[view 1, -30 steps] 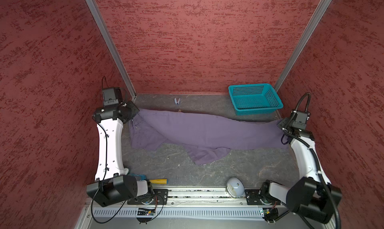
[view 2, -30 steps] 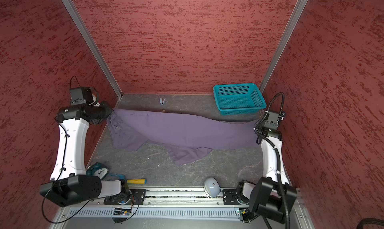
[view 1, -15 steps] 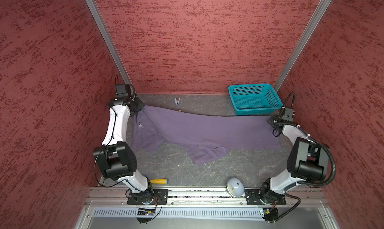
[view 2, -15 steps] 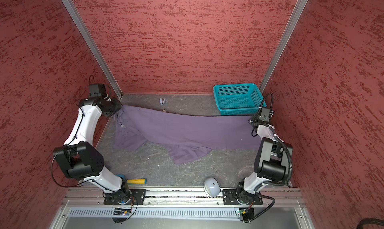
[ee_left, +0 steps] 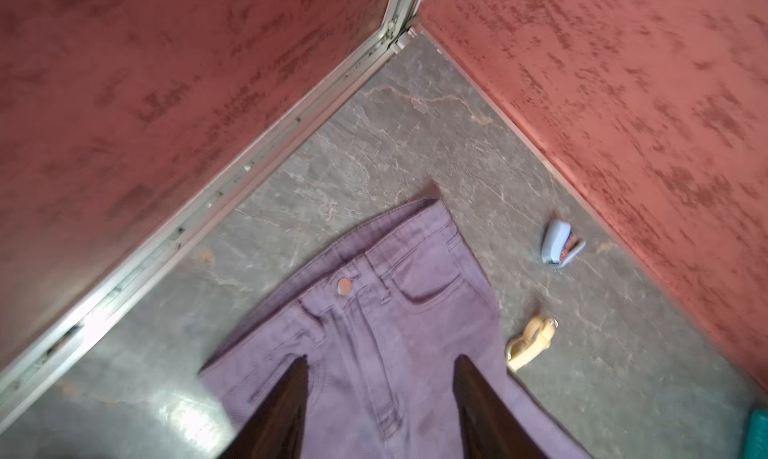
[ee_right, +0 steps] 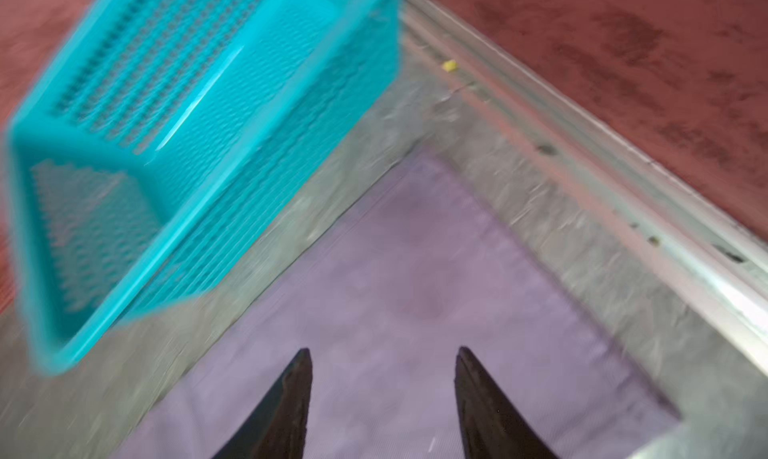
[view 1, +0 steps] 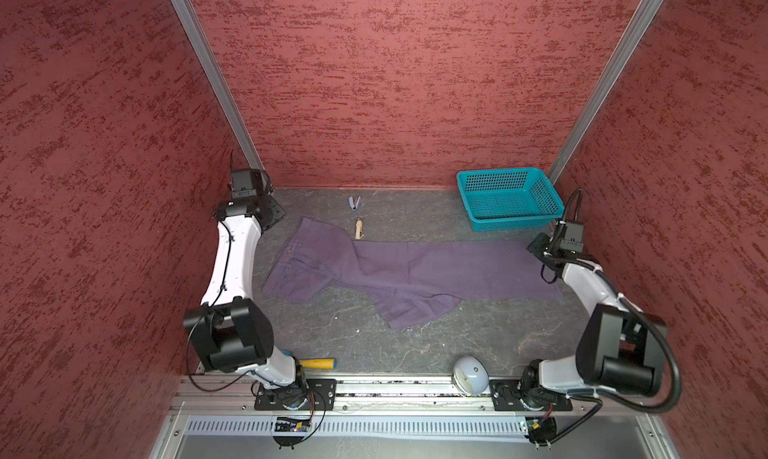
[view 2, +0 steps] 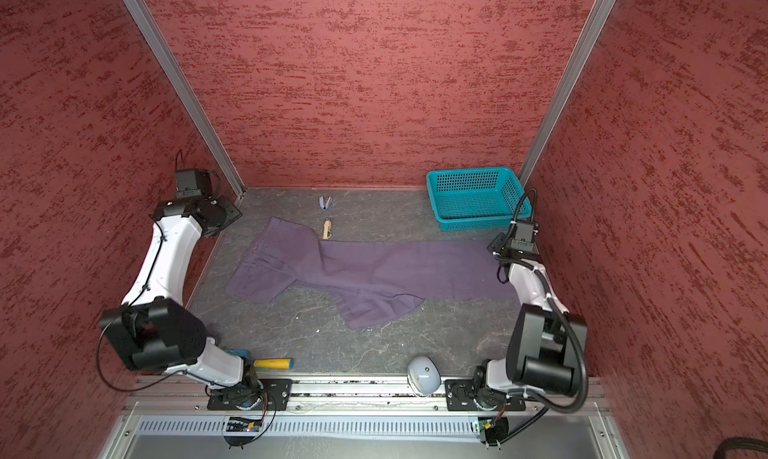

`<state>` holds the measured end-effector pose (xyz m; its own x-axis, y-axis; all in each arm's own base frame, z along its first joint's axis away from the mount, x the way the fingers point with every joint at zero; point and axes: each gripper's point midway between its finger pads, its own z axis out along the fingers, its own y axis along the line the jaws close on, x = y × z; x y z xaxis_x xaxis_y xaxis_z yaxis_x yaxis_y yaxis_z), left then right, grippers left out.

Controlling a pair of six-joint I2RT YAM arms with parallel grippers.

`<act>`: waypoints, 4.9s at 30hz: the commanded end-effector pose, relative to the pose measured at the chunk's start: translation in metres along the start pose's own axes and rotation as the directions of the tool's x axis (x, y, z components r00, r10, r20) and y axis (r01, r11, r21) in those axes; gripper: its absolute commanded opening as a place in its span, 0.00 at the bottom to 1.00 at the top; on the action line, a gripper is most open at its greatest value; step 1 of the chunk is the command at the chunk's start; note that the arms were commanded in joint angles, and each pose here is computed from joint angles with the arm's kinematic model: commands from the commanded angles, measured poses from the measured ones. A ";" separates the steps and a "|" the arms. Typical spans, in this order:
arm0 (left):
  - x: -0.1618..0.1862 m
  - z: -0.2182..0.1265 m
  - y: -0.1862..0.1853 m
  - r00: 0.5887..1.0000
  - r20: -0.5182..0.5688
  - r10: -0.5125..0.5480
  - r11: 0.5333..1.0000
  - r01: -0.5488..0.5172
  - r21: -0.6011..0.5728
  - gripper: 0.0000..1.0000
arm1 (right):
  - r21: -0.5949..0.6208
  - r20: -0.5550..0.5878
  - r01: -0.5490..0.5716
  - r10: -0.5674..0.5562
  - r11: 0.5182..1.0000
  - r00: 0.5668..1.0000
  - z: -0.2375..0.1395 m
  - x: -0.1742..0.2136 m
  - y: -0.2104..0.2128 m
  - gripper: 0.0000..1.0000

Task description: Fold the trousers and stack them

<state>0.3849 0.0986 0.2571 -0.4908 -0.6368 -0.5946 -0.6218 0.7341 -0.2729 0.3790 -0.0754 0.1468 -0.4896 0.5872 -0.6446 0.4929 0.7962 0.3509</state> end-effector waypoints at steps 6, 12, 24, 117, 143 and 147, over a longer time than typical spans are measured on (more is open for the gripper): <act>0.101 -0.037 0.063 0.992 -0.129 -0.008 0.995 -0.004 -0.095 0.43 | -0.322 -0.090 0.391 -0.439 0.862 0.894 -0.076 0.129 0.101 0.56; 0.165 -0.016 0.092 0.961 -0.264 -0.078 0.990 0.043 -0.134 0.68 | -0.492 -0.187 0.452 -0.597 0.744 0.780 -0.099 0.224 0.119 0.65; 0.201 0.033 0.116 0.910 -0.360 -0.206 0.969 0.139 -0.202 0.93 | -0.538 -0.262 0.494 -0.693 0.683 0.672 -0.065 0.302 0.163 0.76; 0.210 0.134 0.087 0.853 -0.425 -0.303 0.944 0.208 -0.256 0.46 | -0.094 -0.521 0.317 -0.318 0.944 0.792 0.021 0.213 0.043 0.22; 0.225 0.125 0.132 0.817 -0.408 -0.407 0.902 0.288 -0.323 0.22 | 0.241 -0.042 -0.049 0.060 0.969 0.997 -0.073 0.017 -0.055 0.68; 0.225 0.122 0.128 0.812 -0.412 -0.412 0.902 0.302 -0.307 0.23 | 0.282 -0.109 -0.097 0.133 0.955 0.985 -0.075 0.051 -0.085 0.77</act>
<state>0.3085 0.0812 0.0213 -0.3990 -0.9071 -0.1341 -0.8497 0.4207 -0.3178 0.2853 -0.0991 0.1586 -0.4906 0.6446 -0.5864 0.6603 0.7141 0.2325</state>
